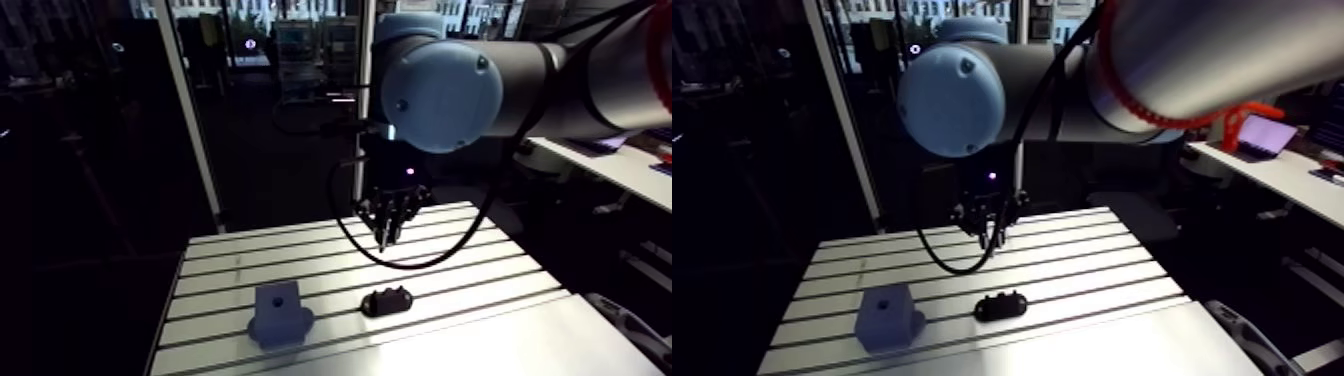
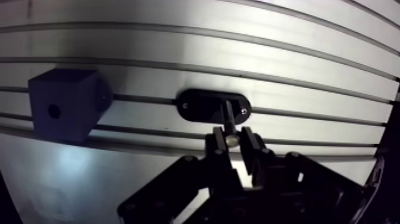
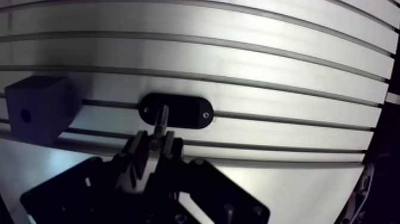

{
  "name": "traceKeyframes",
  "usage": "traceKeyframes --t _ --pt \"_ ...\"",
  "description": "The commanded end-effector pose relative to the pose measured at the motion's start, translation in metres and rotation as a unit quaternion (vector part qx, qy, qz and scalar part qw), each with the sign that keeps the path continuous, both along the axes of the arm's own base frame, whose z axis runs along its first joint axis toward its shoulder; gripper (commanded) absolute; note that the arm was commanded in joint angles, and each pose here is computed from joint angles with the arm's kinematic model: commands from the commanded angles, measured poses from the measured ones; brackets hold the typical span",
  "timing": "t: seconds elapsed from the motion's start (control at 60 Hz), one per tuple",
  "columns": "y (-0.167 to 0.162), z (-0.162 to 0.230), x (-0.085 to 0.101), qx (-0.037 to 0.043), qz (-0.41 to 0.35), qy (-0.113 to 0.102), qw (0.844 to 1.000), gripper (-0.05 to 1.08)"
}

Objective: Pick up the M10 bolt and insert it into the hex recess until seated.

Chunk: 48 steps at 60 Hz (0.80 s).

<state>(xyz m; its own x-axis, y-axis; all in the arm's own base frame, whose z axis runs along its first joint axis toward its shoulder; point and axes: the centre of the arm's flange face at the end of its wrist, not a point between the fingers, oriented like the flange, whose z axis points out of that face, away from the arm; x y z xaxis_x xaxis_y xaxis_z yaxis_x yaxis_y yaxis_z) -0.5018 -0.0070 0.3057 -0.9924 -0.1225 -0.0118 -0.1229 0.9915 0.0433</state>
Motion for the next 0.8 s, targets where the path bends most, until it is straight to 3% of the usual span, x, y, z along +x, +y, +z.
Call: traceKeyframes --t 0.017,0.233,0.417,0.55,0.583,0.633,0.65,0.667,0.683,0.7,0.717,0.8 --pt "-0.005 0.044 -0.003 -0.0050 -0.009 -0.009 1.000 1.08" --pt "-0.011 0.059 -0.008 -0.0064 -0.001 -0.016 1.000 1.08" --pt "-0.041 0.084 -0.014 -0.0060 0.031 -0.024 0.999 1.08" --pt "-0.073 0.090 -0.022 -0.0081 0.065 -0.052 0.997 1.08" --pt "-0.092 0.085 -0.029 -0.0082 0.087 -0.078 0.993 1.08" --pt "-0.102 0.083 -0.032 -0.0080 0.097 -0.094 0.991 1.08" --pt "-0.112 0.082 -0.033 -0.0032 0.108 -0.108 0.988 1.08" --pt "-0.112 0.082 -0.033 -0.0032 0.108 -0.108 0.988 1.08" --pt "-0.123 0.080 -0.034 0.0048 0.120 -0.120 0.986 1.08" --pt "-0.123 0.080 -0.034 0.0048 0.120 -0.120 0.986 1.08" --pt "-0.134 0.076 -0.035 0.0137 0.132 -0.129 0.983 1.08" --pt "-0.154 0.074 -0.040 0.0203 0.147 -0.134 0.980 1.08"
